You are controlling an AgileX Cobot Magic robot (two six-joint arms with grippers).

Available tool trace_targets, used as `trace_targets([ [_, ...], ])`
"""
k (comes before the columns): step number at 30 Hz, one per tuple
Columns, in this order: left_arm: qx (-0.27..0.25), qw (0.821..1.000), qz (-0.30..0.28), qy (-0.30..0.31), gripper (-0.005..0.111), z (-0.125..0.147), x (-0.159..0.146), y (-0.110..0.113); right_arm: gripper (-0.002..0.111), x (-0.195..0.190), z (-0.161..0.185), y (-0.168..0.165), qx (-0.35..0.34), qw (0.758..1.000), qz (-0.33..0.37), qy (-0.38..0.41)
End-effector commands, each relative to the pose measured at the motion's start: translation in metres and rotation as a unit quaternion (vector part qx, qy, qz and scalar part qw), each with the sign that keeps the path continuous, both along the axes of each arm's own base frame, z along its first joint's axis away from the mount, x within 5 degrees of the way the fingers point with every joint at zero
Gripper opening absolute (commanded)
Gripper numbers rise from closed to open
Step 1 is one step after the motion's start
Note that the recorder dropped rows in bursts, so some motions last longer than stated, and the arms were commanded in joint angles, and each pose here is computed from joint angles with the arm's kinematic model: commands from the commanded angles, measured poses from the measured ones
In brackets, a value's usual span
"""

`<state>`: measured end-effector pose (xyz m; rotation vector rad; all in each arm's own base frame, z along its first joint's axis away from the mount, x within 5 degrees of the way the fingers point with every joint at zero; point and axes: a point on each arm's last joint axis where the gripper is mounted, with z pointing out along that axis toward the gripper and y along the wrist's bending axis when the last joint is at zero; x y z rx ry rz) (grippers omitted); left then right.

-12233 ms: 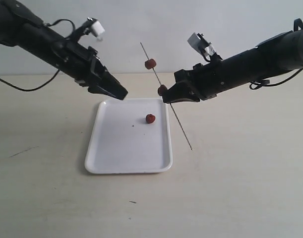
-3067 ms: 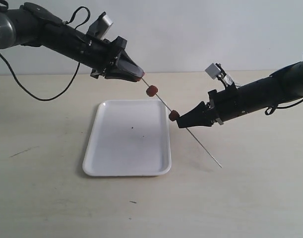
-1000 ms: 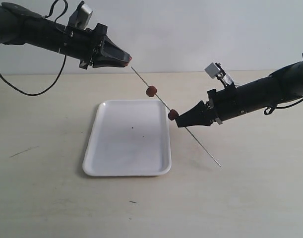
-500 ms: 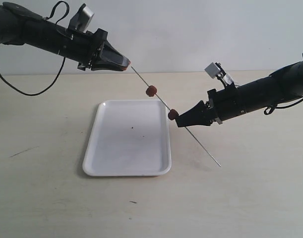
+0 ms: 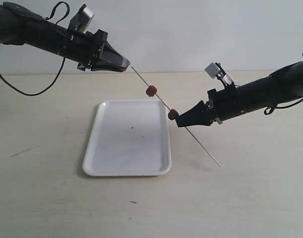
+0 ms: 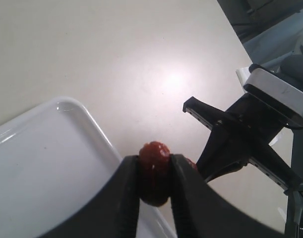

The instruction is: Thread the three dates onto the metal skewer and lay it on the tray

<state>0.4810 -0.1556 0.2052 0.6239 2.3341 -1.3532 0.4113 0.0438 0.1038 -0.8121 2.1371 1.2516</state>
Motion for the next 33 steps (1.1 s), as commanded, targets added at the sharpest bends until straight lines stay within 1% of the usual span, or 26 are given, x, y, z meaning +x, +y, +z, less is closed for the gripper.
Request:
trace_targets([
  [1, -0.003, 1.0, -0.002, -0.008, 0.023, 0.007, -0.001, -0.001, 0.0, 0.002, 0.008, 0.001, 0.008, 1.0, 0.002, -0.012],
  [5, -0.003, 1.0, -0.002, -0.008, 0.023, 0.007, -0.001, -0.001, 0.0, 0.0, 0.008, 0.012, 0.007, 1.0, 0.016, -0.013],
  [10, -0.004, 1.0, -0.005, -0.006, 0.023, 0.007, -0.002, -0.005, 0.0, 0.002, 0.01, 0.013, 0.017, 1.0, 0.005, -0.014],
  [15, 0.001, 1.0, -0.028, -0.005, 0.023, 0.005, -0.01, -0.025, 0.0, 0.003, 0.011, 0.013, 0.022, 1.0, 0.0, -0.014],
  [19, 0.009, 0.999, -0.05, 0.003, 0.023, -0.006, -0.016, -0.044, 0.0, 0.004, 0.012, 0.013, 0.028, 0.999, -0.006, -0.016],
  [21, 0.016, 0.998, -0.057, 0.003, 0.023, -0.008, -0.019, -0.05, 0.0, 0.005, 0.012, 0.014, 0.031, 0.999, -0.009, -0.018],
  [33, 0.023, 0.998, -0.056, 0.01, 0.023, -0.009, -0.019, -0.05, 0.0, 0.008, 0.015, 0.014, 0.047, 0.998, -0.025, -0.023],
])
